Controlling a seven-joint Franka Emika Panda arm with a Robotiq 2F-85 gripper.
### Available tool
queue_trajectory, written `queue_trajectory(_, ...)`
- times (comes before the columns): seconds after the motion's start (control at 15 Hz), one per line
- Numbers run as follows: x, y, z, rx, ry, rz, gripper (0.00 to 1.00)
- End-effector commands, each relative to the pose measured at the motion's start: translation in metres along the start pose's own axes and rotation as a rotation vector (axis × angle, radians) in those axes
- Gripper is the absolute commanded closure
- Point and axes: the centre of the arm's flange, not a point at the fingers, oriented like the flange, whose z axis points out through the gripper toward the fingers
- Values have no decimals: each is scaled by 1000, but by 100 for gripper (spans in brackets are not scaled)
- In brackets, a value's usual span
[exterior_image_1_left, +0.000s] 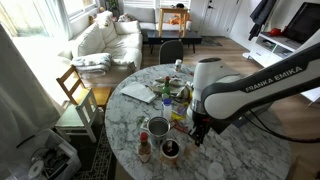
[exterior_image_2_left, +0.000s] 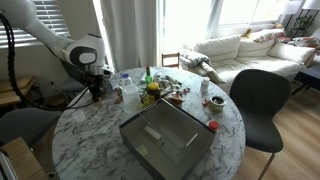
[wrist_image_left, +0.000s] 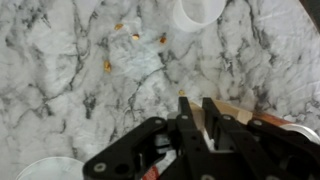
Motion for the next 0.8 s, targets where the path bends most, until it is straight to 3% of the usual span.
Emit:
queue_trajectory(0.0, 6, -5, 11, -19, -8, 22, 95)
queue_trajectory(0.4, 6, -7, 13, -24, -20, 36, 93)
queue_trajectory(0.47, 6, -7, 13, -26, -21, 38, 68)
queue_trajectory(0.73, 4, -7, 13, -28, -17, 36, 34)
